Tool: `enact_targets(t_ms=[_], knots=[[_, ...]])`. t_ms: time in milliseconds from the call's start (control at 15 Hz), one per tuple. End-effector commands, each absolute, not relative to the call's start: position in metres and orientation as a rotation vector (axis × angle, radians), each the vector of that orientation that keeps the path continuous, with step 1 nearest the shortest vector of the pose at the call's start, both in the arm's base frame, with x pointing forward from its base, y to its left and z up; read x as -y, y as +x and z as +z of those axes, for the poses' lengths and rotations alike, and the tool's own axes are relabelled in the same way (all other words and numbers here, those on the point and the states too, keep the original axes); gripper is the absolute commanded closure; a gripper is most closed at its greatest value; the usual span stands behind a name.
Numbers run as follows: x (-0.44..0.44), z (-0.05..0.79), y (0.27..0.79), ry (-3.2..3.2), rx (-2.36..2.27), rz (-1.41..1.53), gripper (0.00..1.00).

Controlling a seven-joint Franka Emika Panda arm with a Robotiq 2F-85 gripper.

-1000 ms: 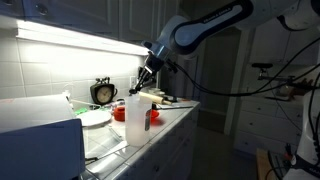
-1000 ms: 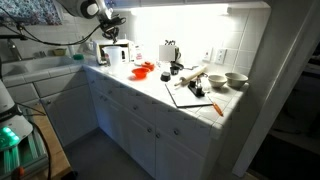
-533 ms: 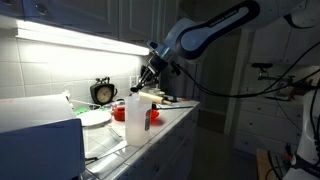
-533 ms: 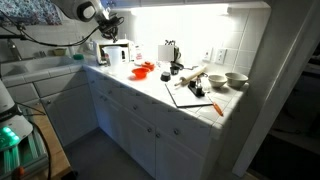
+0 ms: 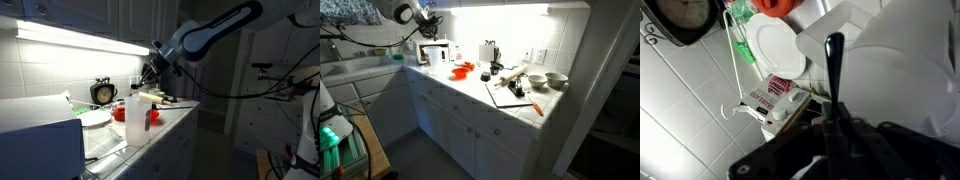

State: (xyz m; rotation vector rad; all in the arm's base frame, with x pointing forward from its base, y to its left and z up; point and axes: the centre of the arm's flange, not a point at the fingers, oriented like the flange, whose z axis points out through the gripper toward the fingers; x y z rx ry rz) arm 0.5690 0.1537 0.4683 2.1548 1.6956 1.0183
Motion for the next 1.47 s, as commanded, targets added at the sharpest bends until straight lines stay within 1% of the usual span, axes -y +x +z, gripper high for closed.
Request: enact_targets(t_ms=[0,533,1000,1400], knots=[[-0.144,0.470,0.552,2.145,-1.725,1.033,0.98],[-0.133,0.468,0.569,2.303,-1.791,0.851,0.98],[-0.127,0.470,0.598,2.481,-1.753,0.750,0.98],[-0.133,0.469,0.611,2.583,-1.761,0.663,0.98]])
